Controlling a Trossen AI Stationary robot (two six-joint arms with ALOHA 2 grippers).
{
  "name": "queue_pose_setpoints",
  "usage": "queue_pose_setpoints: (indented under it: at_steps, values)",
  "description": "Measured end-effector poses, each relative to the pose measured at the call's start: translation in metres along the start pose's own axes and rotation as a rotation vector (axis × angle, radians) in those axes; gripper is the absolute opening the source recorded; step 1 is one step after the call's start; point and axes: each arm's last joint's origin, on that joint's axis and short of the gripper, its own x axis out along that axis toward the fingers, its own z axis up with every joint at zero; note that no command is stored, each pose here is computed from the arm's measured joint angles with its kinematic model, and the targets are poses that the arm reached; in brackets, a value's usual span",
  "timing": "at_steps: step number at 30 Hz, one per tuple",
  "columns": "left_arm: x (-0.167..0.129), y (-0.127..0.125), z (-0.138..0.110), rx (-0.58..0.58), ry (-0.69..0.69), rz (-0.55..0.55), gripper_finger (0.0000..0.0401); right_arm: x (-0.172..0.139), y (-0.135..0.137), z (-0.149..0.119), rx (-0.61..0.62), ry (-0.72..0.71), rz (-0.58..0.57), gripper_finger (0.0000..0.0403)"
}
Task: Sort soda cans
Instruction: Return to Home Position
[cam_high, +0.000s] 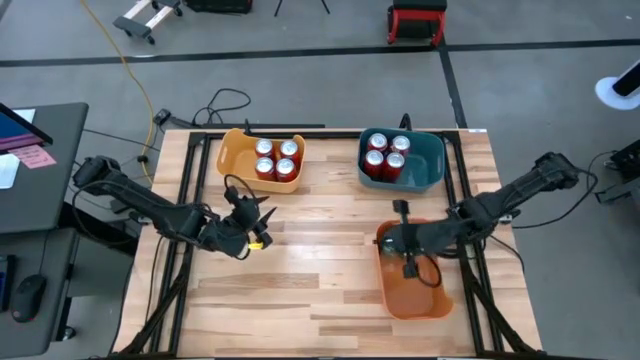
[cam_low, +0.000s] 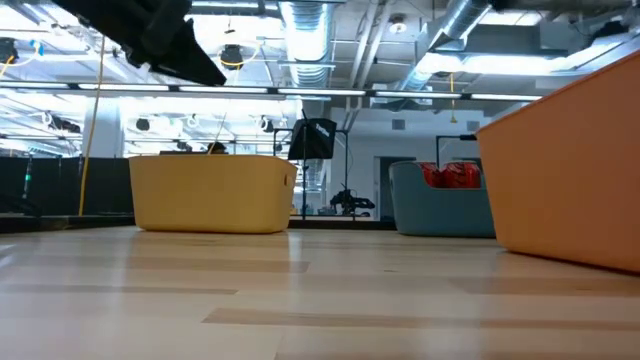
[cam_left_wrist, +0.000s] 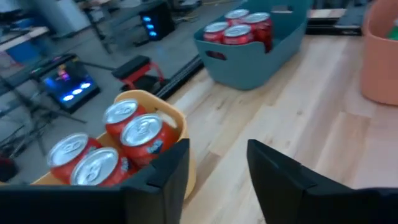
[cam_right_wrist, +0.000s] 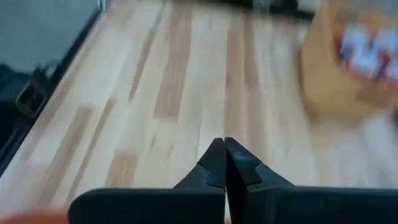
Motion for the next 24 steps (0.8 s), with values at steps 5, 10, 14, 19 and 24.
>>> queue_pose_setpoints:
  at_steps: [5, 10, 14, 19, 24]
  values:
    - [-0.007, 0.009, 0.008, 0.067, -0.006, -0.082, 0.0107, 0.007, -0.016, 0.018, -0.078, -0.171, -0.059, 0.0013]
    - [-0.011, 0.019, 0.015, 0.125, -0.031, -0.093, 0.0049, 0.013, -0.039, 0.029, -0.036, -0.258, -0.147, 0.0009]
    - [-0.008, 0.029, 0.01, 0.156, -0.022, -0.095, 0.0008, 0.025, -0.059, 0.036, 0.002, -0.306, -0.176, 0.0008]
    - [-0.003, 0.041, 0.0, 0.155, -0.016, -0.169, 0.0002, 0.053, -0.077, 0.043, -0.014, -0.396, -0.081, 0.0008]
    - [0.007, 0.044, -0.01, 0.154, -0.133, -0.34, 0.0001, 0.082, -0.087, 0.048, -0.042, -0.504, -0.003, 0.0008]
